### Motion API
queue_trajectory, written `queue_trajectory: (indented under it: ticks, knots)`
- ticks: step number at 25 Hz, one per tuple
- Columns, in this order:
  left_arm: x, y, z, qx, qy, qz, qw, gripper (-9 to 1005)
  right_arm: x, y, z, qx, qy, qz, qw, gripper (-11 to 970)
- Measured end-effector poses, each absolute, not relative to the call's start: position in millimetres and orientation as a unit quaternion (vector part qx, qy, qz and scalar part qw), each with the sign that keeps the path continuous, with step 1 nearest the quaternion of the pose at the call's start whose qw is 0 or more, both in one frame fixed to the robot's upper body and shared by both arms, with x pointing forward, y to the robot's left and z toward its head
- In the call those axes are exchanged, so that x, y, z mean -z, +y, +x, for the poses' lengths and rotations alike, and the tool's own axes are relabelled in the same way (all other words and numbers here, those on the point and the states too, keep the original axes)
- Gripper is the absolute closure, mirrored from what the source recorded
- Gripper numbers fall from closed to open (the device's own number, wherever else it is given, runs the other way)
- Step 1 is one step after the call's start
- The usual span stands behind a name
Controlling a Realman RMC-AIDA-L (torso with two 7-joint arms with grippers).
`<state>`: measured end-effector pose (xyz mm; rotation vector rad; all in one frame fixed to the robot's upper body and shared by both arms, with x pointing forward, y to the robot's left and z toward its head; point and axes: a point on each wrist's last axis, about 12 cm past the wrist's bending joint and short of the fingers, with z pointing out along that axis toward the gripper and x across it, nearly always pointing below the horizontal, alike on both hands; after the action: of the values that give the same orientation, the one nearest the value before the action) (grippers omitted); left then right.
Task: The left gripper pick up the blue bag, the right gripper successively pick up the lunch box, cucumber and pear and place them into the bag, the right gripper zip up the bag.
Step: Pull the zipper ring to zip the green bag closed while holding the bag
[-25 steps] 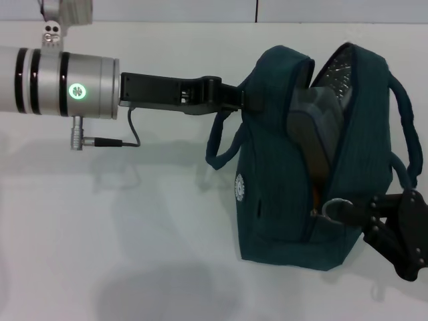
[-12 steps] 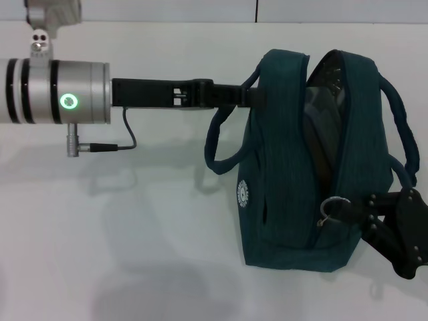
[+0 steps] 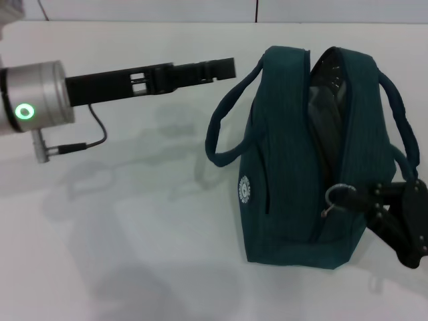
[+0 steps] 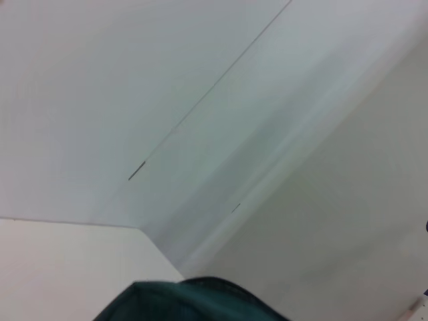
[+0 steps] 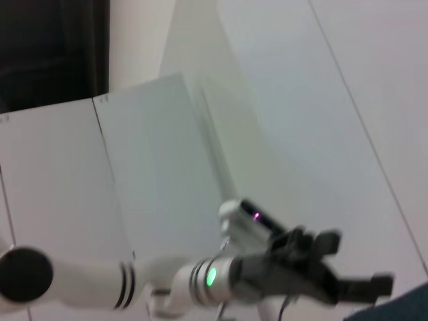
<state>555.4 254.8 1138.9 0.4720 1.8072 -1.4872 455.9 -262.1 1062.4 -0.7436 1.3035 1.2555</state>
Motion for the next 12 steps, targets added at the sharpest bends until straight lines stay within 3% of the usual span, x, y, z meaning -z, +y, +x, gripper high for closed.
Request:
queue_trajectory:
  ticks: [4, 12]
  knots:
    - [-1131.6, 267.6, 539.4, 0.578, 0.692, 0.192, 0.388, 174, -1068.6, -262.1, 461.5, -0.532, 0.539, -0.308, 0.576, 940]
    - [-1114.5, 289.0, 496.8, 0.576, 0.651, 0.214, 0.446, 104, -1083.3, -251.1, 484.2, -0.530, 0.512, -0.307, 0.602, 939]
